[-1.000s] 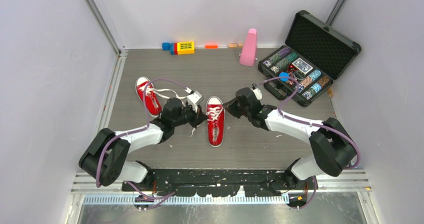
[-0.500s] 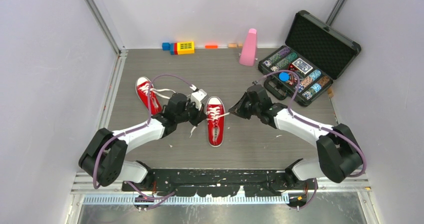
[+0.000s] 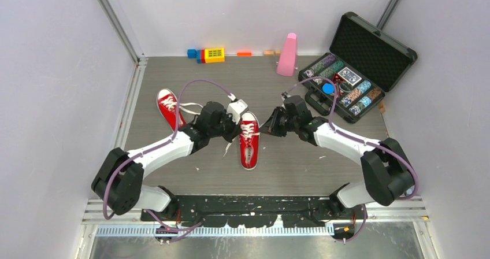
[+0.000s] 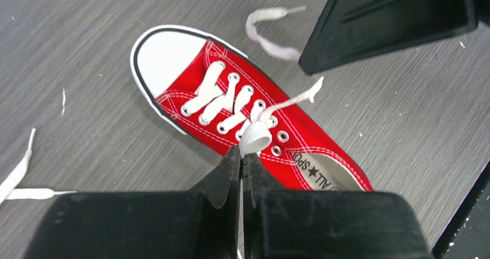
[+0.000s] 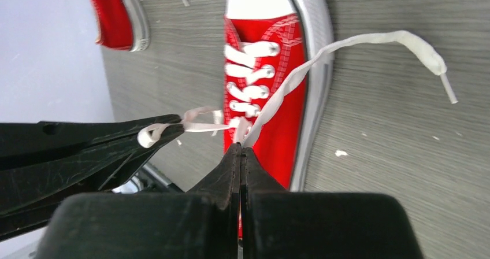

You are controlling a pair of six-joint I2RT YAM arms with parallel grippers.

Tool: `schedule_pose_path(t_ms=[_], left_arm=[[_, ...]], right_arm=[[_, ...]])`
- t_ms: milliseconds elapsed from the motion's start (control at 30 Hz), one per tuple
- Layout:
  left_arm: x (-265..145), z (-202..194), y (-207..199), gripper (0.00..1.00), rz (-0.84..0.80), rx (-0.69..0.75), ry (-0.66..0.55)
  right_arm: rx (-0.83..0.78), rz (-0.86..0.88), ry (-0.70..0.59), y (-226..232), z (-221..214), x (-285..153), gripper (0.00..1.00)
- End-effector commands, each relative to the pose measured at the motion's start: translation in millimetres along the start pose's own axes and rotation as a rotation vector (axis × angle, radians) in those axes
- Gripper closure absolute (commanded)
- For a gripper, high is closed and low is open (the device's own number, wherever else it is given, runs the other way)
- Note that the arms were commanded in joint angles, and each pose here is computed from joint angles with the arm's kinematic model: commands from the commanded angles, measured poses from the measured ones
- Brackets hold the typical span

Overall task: Tie the shoes
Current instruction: Wrap the shoelace around the shoelace.

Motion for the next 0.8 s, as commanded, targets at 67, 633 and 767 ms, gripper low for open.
schedule_pose_path(t_ms=[67, 633, 767], left_arm=[[1.5, 18.7, -4.0, 1.0, -0.021, 0.069, 0.009], [17.9, 14.2, -8.7, 1.0, -0.1, 0.13, 0.03], [22.5, 15.8, -5.5, 1.0, -0.083, 0.12, 0.041]], right_arm=[[-0.092, 0.253, -0.065, 46.6, 29.9, -1.1, 1.0], [-0.017, 0.436, -0.032, 46.3, 37.7, 23.9, 0.92], [-0.009, 0.449, -0.023, 45.0, 35.6, 25.0, 0.91]])
Point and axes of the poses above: each gripper's point midway between its finger pads, its own x axis out along the fingers, its own y axis along the line the jaws close on, z = x × y, the point moved 3 cm from there along -x, back along the fingers, and after that the axes turned 11 degrees about -x, right-handed, at the moved point
